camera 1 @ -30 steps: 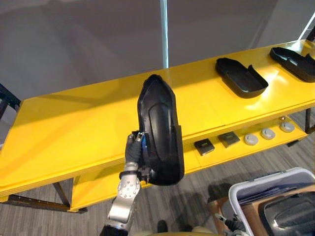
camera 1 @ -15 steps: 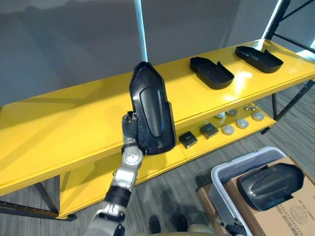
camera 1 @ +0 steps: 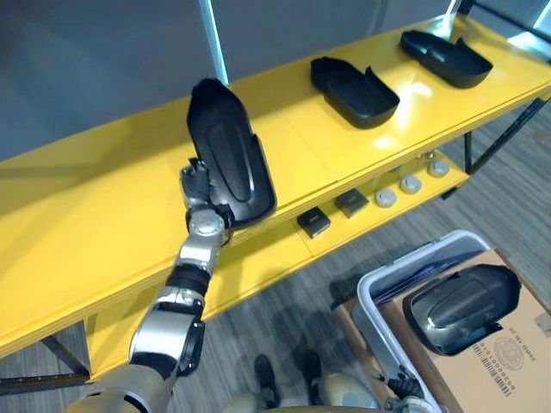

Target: Walk over and take plastic housings, then place them on the shelf

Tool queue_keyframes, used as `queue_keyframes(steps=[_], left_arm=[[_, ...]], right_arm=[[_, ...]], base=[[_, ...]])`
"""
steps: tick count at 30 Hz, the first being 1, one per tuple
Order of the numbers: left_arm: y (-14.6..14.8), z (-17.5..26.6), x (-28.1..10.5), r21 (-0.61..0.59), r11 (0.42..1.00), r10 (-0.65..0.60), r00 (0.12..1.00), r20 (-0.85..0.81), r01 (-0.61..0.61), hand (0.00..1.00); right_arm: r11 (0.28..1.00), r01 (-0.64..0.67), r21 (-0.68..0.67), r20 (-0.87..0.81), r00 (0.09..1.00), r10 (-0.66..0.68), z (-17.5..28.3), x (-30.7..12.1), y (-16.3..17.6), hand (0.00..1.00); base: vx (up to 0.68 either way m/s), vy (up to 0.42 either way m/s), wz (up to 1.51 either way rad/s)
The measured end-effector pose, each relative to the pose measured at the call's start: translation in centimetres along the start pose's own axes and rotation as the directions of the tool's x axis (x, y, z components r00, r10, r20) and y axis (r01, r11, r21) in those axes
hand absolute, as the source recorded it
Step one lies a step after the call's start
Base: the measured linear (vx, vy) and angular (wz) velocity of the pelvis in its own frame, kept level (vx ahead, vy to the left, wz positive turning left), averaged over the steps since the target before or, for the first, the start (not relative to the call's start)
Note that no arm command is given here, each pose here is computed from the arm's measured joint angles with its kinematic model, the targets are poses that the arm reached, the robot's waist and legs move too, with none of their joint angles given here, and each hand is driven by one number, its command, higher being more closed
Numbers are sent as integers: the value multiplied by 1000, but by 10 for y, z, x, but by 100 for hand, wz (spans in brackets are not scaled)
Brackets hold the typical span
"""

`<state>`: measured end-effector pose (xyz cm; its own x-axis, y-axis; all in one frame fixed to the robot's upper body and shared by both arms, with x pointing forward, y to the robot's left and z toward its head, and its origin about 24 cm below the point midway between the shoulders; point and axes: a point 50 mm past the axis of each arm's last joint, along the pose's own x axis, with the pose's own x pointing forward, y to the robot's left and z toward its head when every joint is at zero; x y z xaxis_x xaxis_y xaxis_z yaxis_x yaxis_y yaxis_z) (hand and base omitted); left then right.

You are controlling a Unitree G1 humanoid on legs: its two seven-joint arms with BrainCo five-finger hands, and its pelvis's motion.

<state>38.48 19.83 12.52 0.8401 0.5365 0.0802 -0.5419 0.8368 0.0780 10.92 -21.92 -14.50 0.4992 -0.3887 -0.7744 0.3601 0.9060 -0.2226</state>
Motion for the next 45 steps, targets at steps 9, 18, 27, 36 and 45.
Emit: queue_keyframes(steps=[9, 18, 27, 36, 45], left_arm=[[-3, 20, 8, -64, 997, 53, 999, 7, -53, 0], [8, 22, 10, -108, 982, 152, 988, -10, -152, 0], [10, 52, 8, -184, 969, 189, 976, 109, -166, 0], [4, 80, -33, -216, 976, 116, 919, 377, -35, 0], [-19, 33, -115, 50, 983, -179, 857, 483, 178, 100]], right_arm=[[1000, -12, -23, 26, 1000, 13, 6, 1, 2, 0], [1000, -7, -26, 24, 1000, 8, 5, 1, 0, 0], [1000, -3, -30, 22, 1000, 4, 4, 1, -2, 0], [1000, 10, -27, 2, 1000, -9, -2, 0, -6, 0], [998, 54, 23, -55, 997, -52, -15, -1, -16, 0]], base=[[-35, 5, 1], [0, 1, 1], [13, 1, 0], [10, 8, 6], [11, 8, 8]])
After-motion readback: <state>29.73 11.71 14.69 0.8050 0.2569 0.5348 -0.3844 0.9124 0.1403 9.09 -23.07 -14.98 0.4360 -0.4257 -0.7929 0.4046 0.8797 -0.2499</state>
